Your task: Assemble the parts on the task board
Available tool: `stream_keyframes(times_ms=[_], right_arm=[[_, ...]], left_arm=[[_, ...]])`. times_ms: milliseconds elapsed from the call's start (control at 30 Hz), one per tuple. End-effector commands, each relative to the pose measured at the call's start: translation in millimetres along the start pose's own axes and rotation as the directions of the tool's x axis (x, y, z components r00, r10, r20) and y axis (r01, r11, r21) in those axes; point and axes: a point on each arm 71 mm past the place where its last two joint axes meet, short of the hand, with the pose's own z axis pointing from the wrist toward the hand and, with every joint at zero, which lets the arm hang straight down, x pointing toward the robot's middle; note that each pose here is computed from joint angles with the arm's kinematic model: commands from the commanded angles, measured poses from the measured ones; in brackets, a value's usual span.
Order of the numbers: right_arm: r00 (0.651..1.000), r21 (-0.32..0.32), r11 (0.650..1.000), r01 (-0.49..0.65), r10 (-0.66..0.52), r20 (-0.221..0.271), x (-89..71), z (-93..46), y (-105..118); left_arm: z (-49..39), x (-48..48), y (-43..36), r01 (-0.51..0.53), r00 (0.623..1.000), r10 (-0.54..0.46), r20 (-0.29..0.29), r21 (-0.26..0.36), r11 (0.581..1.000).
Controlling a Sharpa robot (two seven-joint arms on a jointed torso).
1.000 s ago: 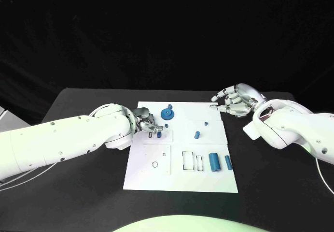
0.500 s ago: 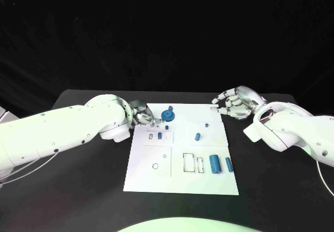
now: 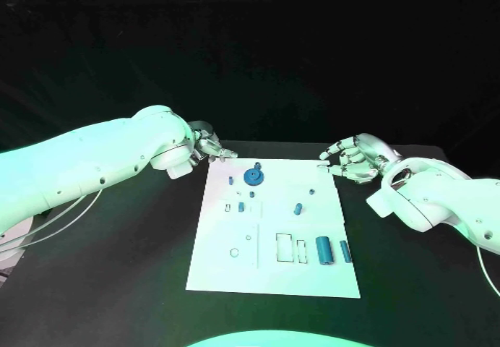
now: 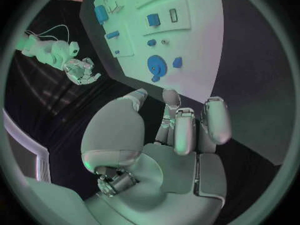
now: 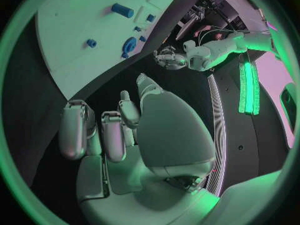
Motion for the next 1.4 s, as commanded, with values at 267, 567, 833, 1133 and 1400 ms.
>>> stream_keyframes(times_ms=[267, 567, 833, 1133, 1400], right_arm=[[1.0, -0.016, 1.0, 0.003, -0.003, -0.018, 3.4, 0.8, 3], [1.0, -0.02, 1.0, 0.004, -0.004, -0.019, 4.3, 1.2, 4], [1.0, -0.021, 1.0, 0.004, -0.004, -0.021, 5.1, 1.6, 5], [1.0, -0.027, 0.999, 0.017, -0.017, -0.019, 4.7, 0.7, 5], [1.0, -0.028, 0.999, 0.018, -0.019, -0.019, 4.9, 0.7, 5]], left_arm=[[22.5, 7.4, -5.9, -0.121, 0.988, 0.119, -0.101, -0.012, 0.993], [36.7, 11.8, -4.9, -0.144, 0.984, 0.138, -0.115, -0.047, 0.988], [42.3, 15.7, -4.0, -0.155, 0.981, 0.147, -0.124, -0.06, 0.986], [46.6, 22.7, 1.4, -0.192, 0.967, 0.173, -0.187, -0.091, 0.977], [48.4, 28.5, 3.3, -0.211, 0.956, 0.185, -0.228, -0.096, 0.973]])
